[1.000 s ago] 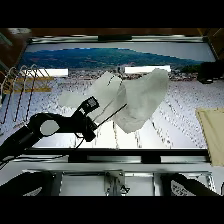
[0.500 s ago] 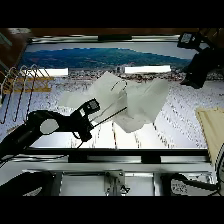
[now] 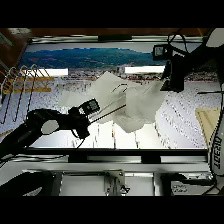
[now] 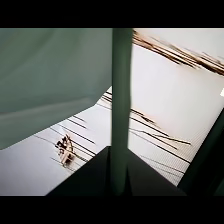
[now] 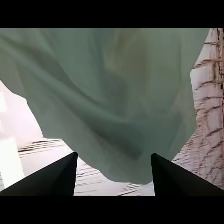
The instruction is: Fold the shirts.
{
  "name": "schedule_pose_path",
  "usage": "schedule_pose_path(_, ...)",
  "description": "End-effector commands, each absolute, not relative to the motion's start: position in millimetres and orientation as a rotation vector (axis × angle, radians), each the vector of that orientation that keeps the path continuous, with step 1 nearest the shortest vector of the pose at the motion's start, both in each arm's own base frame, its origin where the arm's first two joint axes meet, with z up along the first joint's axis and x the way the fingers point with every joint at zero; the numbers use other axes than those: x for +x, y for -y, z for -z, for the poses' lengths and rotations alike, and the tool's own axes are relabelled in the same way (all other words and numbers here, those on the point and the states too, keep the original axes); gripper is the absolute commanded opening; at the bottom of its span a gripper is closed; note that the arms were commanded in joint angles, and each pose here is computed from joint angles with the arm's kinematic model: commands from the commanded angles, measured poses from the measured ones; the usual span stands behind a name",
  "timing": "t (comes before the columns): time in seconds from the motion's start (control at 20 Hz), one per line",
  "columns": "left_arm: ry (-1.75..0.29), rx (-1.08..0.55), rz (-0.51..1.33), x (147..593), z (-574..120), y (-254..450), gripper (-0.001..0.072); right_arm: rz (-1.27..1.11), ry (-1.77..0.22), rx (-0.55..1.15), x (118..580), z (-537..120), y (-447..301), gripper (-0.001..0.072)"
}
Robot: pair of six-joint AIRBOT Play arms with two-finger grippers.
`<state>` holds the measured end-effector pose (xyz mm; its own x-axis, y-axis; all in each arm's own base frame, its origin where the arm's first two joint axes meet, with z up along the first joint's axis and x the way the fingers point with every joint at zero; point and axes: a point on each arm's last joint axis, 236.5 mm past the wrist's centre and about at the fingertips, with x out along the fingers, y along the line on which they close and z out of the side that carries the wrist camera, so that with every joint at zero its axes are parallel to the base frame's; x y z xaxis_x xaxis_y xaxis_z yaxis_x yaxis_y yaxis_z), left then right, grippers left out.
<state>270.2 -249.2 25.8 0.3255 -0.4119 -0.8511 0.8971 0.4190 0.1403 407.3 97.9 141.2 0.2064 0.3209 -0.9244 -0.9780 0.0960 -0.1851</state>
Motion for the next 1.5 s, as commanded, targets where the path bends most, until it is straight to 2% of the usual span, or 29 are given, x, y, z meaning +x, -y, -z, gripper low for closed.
schedule_pose_path(0.0,-0.803,0.720,0.959,274.2,-28.6,250.6,0.0043,-1.215,-0.850,-0.980,409.0,-128.6,-110.0,0.0578)
schedule_pose_path(0.25,-0.750,0.727,0.956,282.0,-34.7,255.3,0.0043,-1.261,-0.891,-0.936,415.9,-102.7,-114.6,0.0576)
schedule_pose_path(0.3,-0.721,0.719,0.947,287.2,-38.7,258.4,0.0043,-1.268,-0.899,-0.934,413.9,-101.8,-114.3,0.0480)
schedule_pose_path(0.4,-0.652,0.702,0.926,299.3,-48.7,265.3,0.0043,-1.290,-0.947,-0.899,401.0,-102.8,-113.6,0.0096)
schedule_pose_path(0.55,-0.613,0.702,0.909,308.4,-52.2,268.5,0.0062,-1.287,-0.944,-0.881,395.1,-111.2,-115.6,0.0090)
schedule_pose_path(0.6,-0.608,0.730,0.901,311.0,-51.0,265.3,0.0136,-1.281,-0.936,-0.886,393.8,-115.7,-115.2,0.0090)
schedule_pose_path(0.65,-0.601,0.769,0.888,314.8,-50.1,260.4,0.0275,-1.271,-0.929,-0.895,392.4,-120.4,-114.0,0.0090)
schedule_pose_path(0.75,-0.581,0.862,0.856,323.5,-49.9,249.3,0.0480,-1.241,-0.915,-0.920,391.3,-129.8,-110.2,0.0090)
schedule_pose_path(0.85,-0.570,0.919,0.810,334.2,-52.2,236.1,0.0559,-1.223,-0.898,-0.928,388.2,-139.6,-109.7,0.0089)
schedule_pose_path(1.0,-0.579,0.863,0.720,355.1,-65.9,212.5,0.0567,-1.191,-0.897,-0.914,384.3,-149.1,-109.0,0.0089)
schedule_pose_path(1.05,-0.576,0.842,0.684,364.1,-73.8,202.5,0.0636,-1.185,-0.900,-0.909,383.2,-150.8,-108.9,0.0089)
schedule_pose_path(1.1,-0.572,0.823,0.650,372.7,-82.2,192.8,0.0672,-1.182,-0.904,-0.904,382.2,-151.4,-108.6,0.0089)
schedule_pose_path(1.35,-0.532,0.750,0.491,409.9,-128.3,144.8,0.0679,-1.163,-0.906,-0.901,381.2,-155.2,-107.1,0.0089)
schedule_pose_path(1.45,-0.539,0.635,0.403,418.5,-147.8,123.0,0.0676,-1.151,-0.907,-0.895,381.0,-157.4,-106.9,0.0088)
